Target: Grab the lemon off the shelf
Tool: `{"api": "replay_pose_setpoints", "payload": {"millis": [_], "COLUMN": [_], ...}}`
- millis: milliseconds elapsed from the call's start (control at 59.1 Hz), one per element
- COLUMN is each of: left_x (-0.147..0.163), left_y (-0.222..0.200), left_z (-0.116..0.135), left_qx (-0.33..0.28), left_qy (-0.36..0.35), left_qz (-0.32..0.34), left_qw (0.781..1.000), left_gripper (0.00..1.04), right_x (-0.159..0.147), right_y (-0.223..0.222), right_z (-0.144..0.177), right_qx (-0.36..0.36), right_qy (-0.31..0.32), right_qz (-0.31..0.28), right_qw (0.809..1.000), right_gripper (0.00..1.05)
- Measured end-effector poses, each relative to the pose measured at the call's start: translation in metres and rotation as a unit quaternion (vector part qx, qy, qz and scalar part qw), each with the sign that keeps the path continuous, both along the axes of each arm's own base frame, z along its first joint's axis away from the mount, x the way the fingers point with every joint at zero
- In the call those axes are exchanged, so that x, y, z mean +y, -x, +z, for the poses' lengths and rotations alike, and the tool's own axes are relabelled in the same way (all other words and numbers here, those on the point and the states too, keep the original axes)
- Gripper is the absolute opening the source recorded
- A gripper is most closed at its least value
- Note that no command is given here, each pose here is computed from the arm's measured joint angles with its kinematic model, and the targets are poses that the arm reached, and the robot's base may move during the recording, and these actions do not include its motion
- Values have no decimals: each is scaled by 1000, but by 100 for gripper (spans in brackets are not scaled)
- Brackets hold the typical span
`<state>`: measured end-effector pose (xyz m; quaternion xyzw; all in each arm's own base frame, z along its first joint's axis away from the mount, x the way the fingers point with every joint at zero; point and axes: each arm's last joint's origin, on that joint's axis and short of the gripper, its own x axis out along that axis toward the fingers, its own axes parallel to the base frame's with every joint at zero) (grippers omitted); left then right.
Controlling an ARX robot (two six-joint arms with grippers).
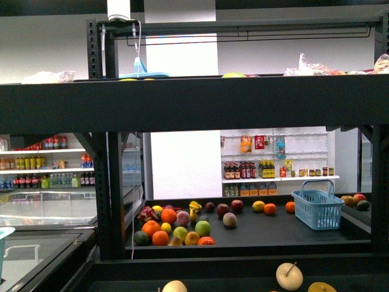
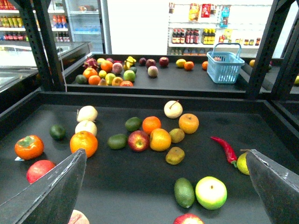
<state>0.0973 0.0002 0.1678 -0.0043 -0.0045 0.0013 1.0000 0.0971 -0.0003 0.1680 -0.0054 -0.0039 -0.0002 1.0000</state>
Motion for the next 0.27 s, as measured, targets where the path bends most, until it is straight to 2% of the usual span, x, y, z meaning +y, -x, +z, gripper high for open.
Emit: {"api": "replay_pose_setpoints", "payload": {"millis": [271], "left_x": [0], "left_y": [0], "left_z": [0], "left_qx": [0], "left_qy": [0], "left_qz": [0], "left_qw": [1000], "left_gripper": [97], "right_x": [0], "right_y": [0], "right_z": [0], "right_qx": [0], "right_qy": [0], "right_qz": [0], "right_qw": [1000], "right_gripper": [102]}}
